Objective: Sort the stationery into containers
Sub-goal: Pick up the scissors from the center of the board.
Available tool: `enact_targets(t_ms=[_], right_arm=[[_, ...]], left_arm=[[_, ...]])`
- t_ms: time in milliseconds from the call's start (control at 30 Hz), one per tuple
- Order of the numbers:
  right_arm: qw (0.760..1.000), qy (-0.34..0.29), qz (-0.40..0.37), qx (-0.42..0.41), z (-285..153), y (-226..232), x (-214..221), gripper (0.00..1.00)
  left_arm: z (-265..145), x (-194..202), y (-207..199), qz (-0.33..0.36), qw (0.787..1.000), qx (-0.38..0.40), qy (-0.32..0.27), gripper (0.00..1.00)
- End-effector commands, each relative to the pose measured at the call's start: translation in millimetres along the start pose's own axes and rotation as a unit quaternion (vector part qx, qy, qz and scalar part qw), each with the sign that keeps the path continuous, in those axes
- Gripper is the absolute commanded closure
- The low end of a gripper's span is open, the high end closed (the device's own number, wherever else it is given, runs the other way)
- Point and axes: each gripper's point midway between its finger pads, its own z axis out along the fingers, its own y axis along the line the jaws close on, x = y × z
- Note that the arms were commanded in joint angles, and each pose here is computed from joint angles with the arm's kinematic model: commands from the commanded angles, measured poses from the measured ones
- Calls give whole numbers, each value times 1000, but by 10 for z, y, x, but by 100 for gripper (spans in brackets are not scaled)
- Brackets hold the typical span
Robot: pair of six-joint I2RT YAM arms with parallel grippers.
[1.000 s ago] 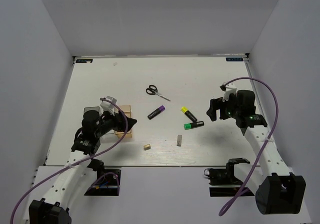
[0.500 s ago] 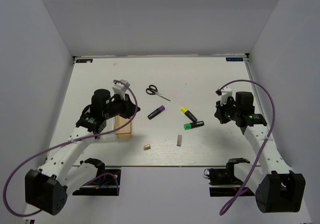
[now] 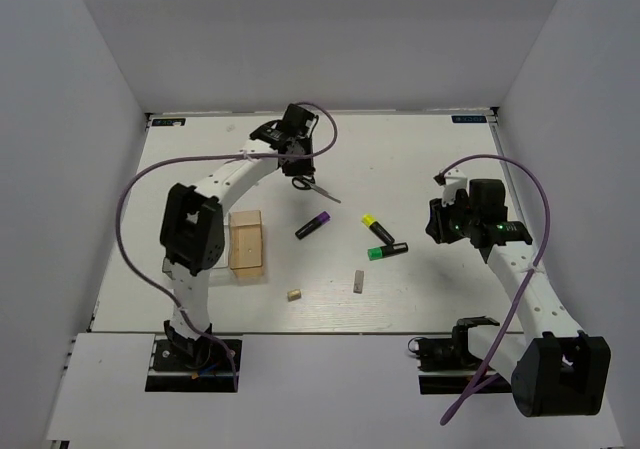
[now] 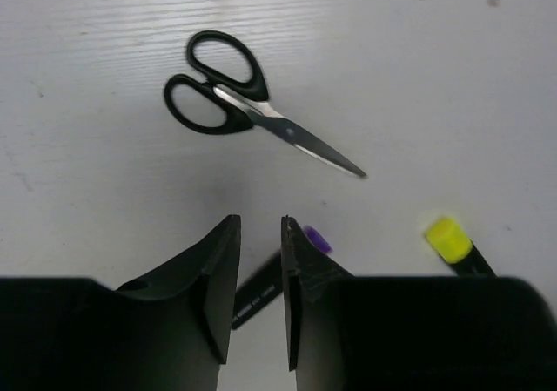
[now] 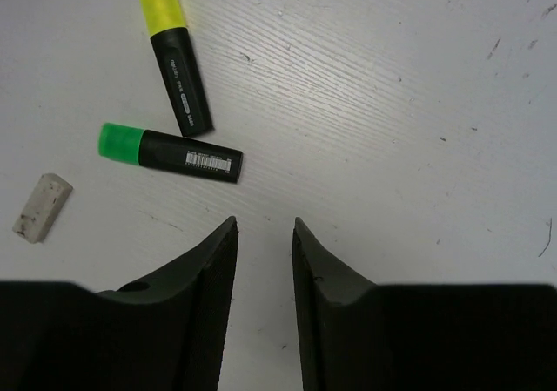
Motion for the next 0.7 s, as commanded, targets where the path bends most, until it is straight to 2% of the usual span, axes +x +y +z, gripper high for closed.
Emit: enact_targets(t_ms=[0, 33, 100, 133, 233, 400, 667], right_arm=[[1000, -25, 4, 19, -64, -57, -196, 64], [999, -25, 5, 22, -60, -65, -202, 64], [999, -25, 5, 22, -64, -65, -197, 62], [999, -26, 8, 23, -72, -64, -194, 62], [999, -28, 7, 25, -75, -68, -199, 62], [999, -33, 7, 31, -95, -83, -219, 61], [999, -30, 3, 31, -87, -83, -199, 61]], left_arm=[[30, -49, 354, -115, 987, -109, 15, 64], [160, -9, 366, -161, 980, -117, 21, 64], [303, -13, 425, -200, 973, -109, 32, 66], [356, -29, 462, -241, 964, -112, 30, 68], [513, 17, 595, -287, 950, -121, 35, 73], [721, 145, 627, -303, 944, -120, 51, 72], [885, 115, 558, -315, 943, -104, 42, 69]])
